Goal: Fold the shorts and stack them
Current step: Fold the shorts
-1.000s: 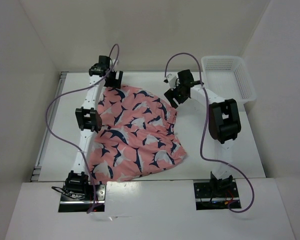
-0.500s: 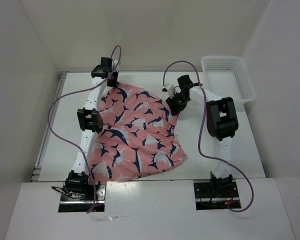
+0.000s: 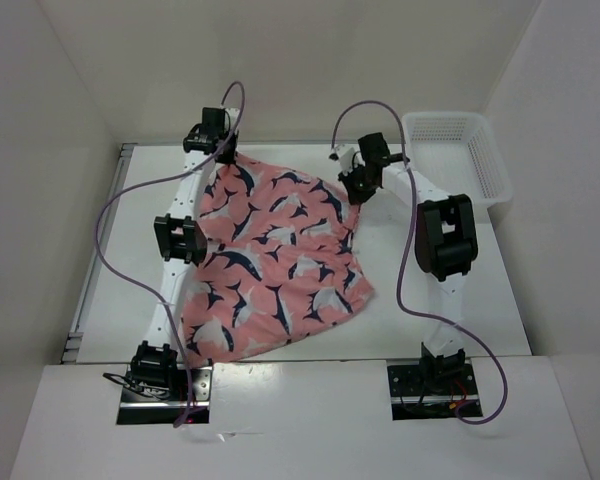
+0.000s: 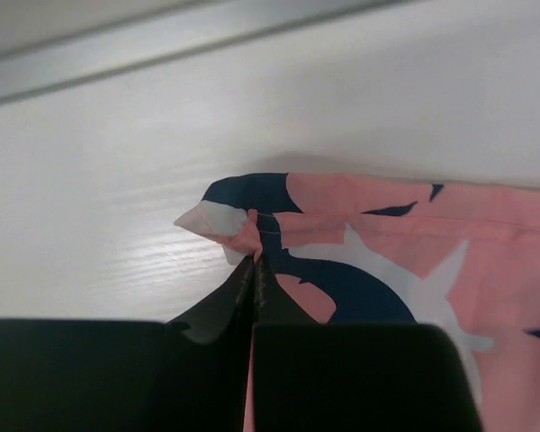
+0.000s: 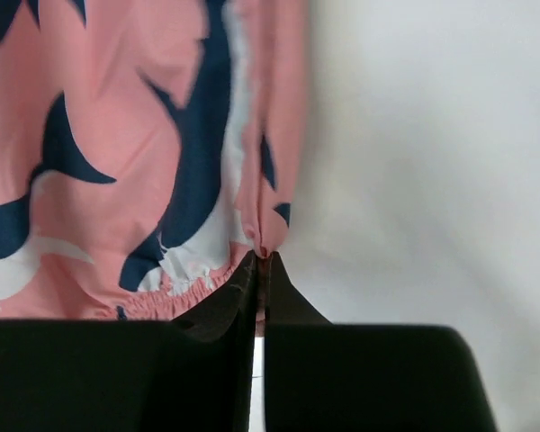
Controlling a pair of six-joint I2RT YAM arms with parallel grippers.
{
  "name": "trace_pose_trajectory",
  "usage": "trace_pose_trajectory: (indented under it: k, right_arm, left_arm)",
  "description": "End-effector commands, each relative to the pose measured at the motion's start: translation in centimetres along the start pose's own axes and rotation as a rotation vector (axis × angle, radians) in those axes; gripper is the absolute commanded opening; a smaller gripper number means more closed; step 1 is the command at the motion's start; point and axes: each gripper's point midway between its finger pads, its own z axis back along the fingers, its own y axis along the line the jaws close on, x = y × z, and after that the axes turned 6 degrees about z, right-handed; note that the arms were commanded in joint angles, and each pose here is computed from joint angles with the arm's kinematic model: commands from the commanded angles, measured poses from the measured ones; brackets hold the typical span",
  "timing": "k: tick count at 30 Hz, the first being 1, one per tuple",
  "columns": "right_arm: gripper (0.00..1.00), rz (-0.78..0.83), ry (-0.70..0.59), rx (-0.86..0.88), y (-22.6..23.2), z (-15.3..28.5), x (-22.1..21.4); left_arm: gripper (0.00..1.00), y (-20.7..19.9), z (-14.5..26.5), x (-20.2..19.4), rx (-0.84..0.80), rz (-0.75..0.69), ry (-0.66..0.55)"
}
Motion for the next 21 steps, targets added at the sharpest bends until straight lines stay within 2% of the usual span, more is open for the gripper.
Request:
trace_pose_trajectory:
  k: [1,6,9,13,14,15,18,21]
  right_arm:
    - [0.0,-0.024,-0.212,-0.377,-9.3,5.4,7.9]
    - [0.0,0.003,-0.296,-0.497,-10.8,10.8,11.1]
    - [0.0,0.071,-0.296,-0.517,-9.9,13.6,11.0]
    - [0.0,0.155,-0.208,-0.469,-6.3,13.6,6.9]
    - [0.0,0.207,-0.211,-0.484,-5.1,15.0,7.1]
    - [0.0,0.222,-0.165,-0.458,-3.7,14.0,5.1]
    - [0.0,0.266,-0.169,-0.476,-1.8,15.5,3.9]
    - [0.0,0.29,-0.162,-0.504,-1.0,17.4,2.6]
  left_arm:
    - [0.0,-0.8,9.1,13.0,0.058,-0.017,-0.369]
    - [0.0,-2.9,15.3,15.6,-0.014,-0.036,-0.413]
    - [0.0,-3.1,18.7,15.8,-0.078,-0.041,-0.399]
    - [0.0,-5.4,20.1,11.8,-0.211,-0.045,-0.232]
    - [0.0,-5.7,20.7,10.2,-0.226,-0.037,-0.168]
    - [0.0,-6.0,21.4,10.0,-0.24,-0.037,-0.157]
    - [0.0,-7.6,24.9,10.3,-0.303,-0.05,-0.161]
    - [0.0,-9.4,30.6,11.1,-0.343,-0.074,-0.203]
